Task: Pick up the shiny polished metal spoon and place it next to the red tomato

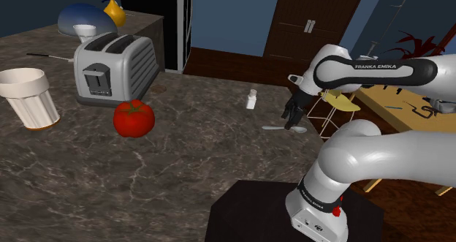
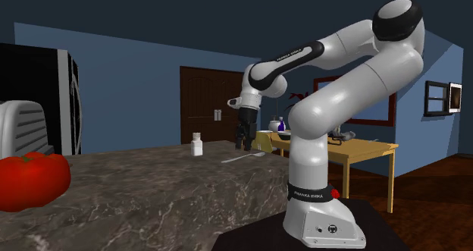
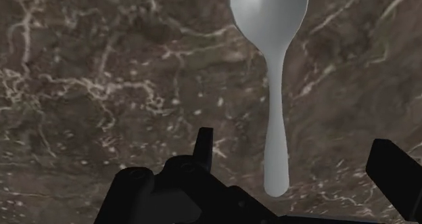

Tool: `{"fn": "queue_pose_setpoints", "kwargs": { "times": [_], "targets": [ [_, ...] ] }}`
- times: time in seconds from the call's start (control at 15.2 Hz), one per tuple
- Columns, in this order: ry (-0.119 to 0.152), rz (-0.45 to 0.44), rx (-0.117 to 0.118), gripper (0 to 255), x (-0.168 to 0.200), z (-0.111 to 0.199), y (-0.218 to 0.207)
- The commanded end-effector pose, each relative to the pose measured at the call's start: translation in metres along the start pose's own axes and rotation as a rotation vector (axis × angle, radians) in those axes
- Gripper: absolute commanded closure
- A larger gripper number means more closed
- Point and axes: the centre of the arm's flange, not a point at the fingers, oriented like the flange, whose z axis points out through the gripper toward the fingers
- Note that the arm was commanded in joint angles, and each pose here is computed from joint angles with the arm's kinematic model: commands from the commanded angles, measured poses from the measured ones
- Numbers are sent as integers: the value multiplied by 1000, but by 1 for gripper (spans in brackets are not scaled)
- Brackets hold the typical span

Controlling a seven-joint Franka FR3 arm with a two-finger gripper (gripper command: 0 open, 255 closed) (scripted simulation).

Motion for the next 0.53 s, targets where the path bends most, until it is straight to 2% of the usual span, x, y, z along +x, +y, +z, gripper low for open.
{"fn": "queue_pose_setpoints", "kwargs": {
  "times": [0.0, 0.07, 0.46],
  "targets": [
    [1, -1, -1, 0, -2, 12, 0],
    [1, -1, -1, 0, -2, 20, 0],
    [1, -1, -1, 0, -2, 20, 0]
  ]
}}
